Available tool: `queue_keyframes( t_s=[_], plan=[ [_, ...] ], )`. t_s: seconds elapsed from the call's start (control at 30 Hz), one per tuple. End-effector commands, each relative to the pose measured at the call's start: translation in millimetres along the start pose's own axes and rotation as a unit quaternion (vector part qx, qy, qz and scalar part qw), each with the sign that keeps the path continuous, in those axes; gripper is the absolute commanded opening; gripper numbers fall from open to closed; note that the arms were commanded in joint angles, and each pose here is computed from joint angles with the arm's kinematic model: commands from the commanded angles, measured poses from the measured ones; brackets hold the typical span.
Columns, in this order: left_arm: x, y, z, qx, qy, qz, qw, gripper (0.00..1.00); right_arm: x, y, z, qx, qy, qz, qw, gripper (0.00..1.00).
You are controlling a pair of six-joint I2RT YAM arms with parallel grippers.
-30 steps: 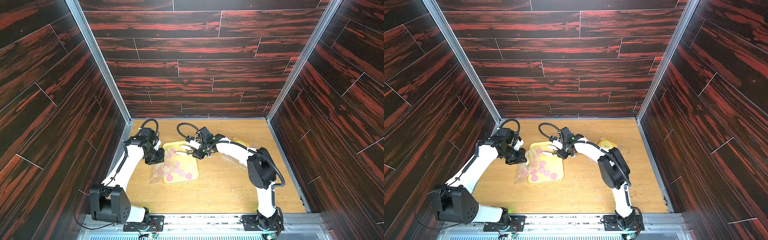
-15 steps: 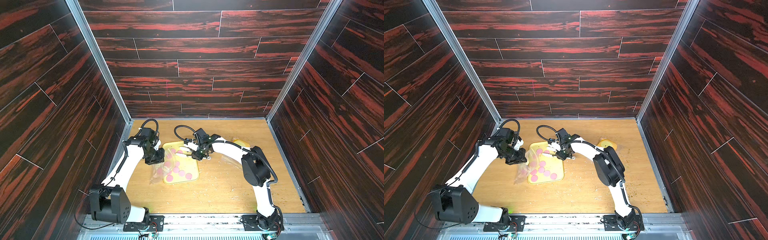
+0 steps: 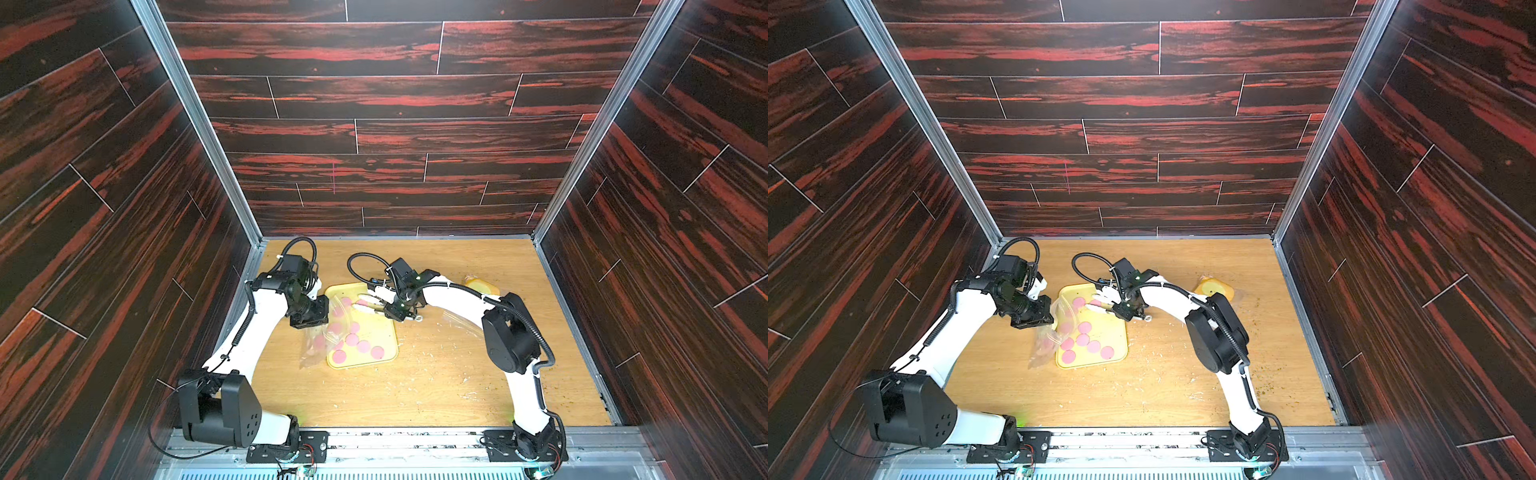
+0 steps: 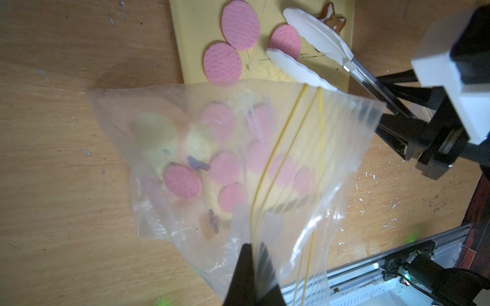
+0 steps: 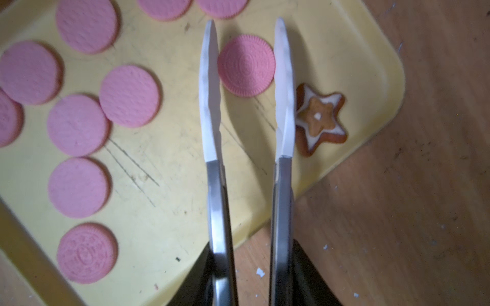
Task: Put the cookies into a resealable bag to prevent moisture
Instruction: Pick up the cookie from the tray, then place the cookie in the ziploc bag.
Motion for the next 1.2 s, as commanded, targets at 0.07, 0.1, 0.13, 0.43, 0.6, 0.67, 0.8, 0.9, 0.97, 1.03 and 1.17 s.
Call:
queue_keyframes(
  t_s=[0.07,0.1,0.13,0.43,0.6,0.67,0.8,0.9,0.97,1.03,1.17],
  plan=[
    [-2.0,-8.5,-0.1,-0.004,0.009,0.002,1.0,0.0,8.5,-51.8,-6.8,-0.061,-0.005,0.015,0.998,0.43],
    [-1.8,-8.3,0.1,-0.004,0.009,0.002,1.0,0.0,10.2,-55.8,-5.6,-0.066,-0.004,0.014,0.998,0.43],
    [-1.5,-7.8,0.2,-0.003,0.009,0.001,1.0,0.0,12.1,-61.6,-4.5,-0.074,-0.004,0.014,0.997,0.43],
    [-1.2,-5.9,-1.5,-0.002,0.01,-0.002,1.0,0.0,38.9,-123.7,7.9,-0.166,-0.004,-0.013,0.986,0.43],
    [-1.4,-5.4,-2.4,-0.001,0.009,-0.001,1.0,0.0,60.0,-149.6,2.4,-0.229,-0.02,-0.054,0.972,0.43],
    [-1.8,-5.9,-2.7,-0.001,0.008,-0.001,1.0,0.0,66.8,-154.7,-2.8,-0.249,-0.03,-0.072,0.965,0.43],
    [-3.3,-8.1,-2.7,-0.002,0.008,0.004,1.0,0.0,74.2,-143.1,-15.5,-0.247,-0.045,-0.099,0.963,0.43],
    [-3.5,-10.8,-2.1,-0.008,0.008,0.002,1.0,0.0,71.6,-126.2,-18.7,-0.22,-0.044,-0.094,0.97,0.44],
    [-3.4,-12.1,-1.8,-0.011,0.009,0.0,1.0,0.0,68.7,-120.3,-20.9,-0.214,-0.044,-0.087,0.972,0.44],
    [-3.4,-12.9,-1.5,-0.013,0.009,0.0,1.0,0.0,67.5,-119.7,-24.9,-0.218,-0.046,-0.089,0.971,0.47],
    [-3.6,-14.3,-0.8,-0.015,0.01,0.0,1.0,0.0,67.4,-123.7,-27.3,-0.231,-0.05,-0.093,0.967,0.52]
  ],
)
Point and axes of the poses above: each gripper's point midway between its finger pads, its own y axis out along the fingers, its own x axis along the line the jaws close on, z = x × y, the point moved 10 cm from there along -y, back along the fingers, and after that the axes turned 10 degrees about -y, right-handed, at the moved point
